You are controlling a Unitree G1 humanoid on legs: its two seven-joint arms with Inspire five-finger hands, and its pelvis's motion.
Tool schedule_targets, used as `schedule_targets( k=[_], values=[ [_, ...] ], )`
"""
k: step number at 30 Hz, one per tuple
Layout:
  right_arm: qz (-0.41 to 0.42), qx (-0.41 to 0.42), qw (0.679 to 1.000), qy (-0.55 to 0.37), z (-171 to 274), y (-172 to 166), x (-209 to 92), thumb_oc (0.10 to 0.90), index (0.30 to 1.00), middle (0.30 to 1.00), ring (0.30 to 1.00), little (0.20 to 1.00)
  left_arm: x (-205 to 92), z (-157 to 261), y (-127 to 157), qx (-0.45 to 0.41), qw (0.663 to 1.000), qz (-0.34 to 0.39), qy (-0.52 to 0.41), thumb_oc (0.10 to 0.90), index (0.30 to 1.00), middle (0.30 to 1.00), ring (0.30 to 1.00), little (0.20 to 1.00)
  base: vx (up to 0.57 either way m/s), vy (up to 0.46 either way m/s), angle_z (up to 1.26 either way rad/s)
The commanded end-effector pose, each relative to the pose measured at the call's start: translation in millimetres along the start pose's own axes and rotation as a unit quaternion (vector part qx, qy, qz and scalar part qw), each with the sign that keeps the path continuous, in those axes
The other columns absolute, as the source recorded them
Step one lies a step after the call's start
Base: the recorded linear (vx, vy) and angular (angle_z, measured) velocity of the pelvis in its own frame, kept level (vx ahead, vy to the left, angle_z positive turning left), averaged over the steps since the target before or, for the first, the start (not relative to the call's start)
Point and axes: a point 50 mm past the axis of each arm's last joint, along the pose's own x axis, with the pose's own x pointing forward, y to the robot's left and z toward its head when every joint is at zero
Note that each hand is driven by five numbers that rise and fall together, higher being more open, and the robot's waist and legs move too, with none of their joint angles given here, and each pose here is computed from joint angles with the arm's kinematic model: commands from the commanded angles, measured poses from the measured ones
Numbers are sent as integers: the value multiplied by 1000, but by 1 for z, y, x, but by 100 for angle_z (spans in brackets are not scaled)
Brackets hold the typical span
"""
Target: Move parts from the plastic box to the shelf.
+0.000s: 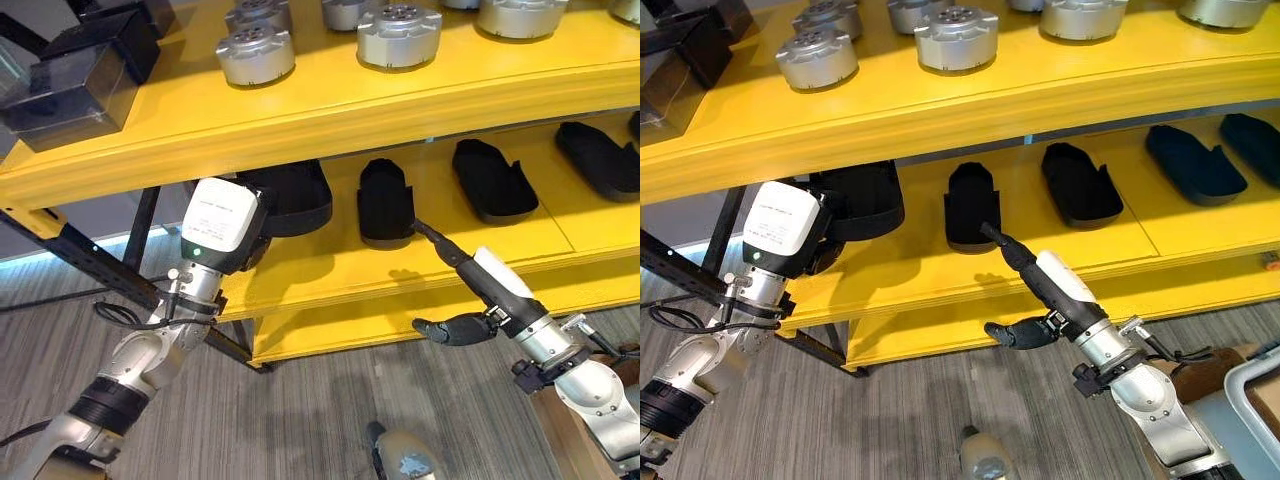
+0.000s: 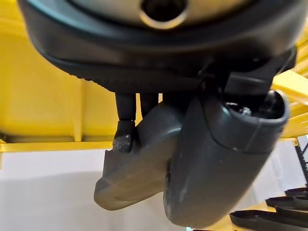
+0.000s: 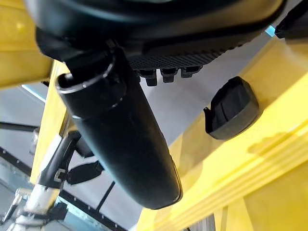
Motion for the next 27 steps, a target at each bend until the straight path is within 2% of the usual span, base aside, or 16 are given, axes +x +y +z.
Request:
schedule_targets(
  k=[1,8,15,27],
  values=[
    [-64,-13,992,-108,33,-31,8,900,1000,1000,1000,1000,29,-19,54,36,989,144,18,400,300,300,300,300,97,95,-25],
    [-36,-13,992,-121,35,-31,12,900,1000,1000,1000,1000,17,-46,47,47,988,137,61,400,300,300,300,300,208,165,-31],
    [-37,-8,992,-122,34,-31,15,900,1000,1000,1000,1000,18,-43,44,43,989,129,57,400,300,300,300,300,153,137,-46],
    [-43,-2,992,-115,39,-25,20,900,1000,1000,1000,1000,31,-30,41,29,994,104,17,400,300,300,300,300,40,26,1]
  ],
)
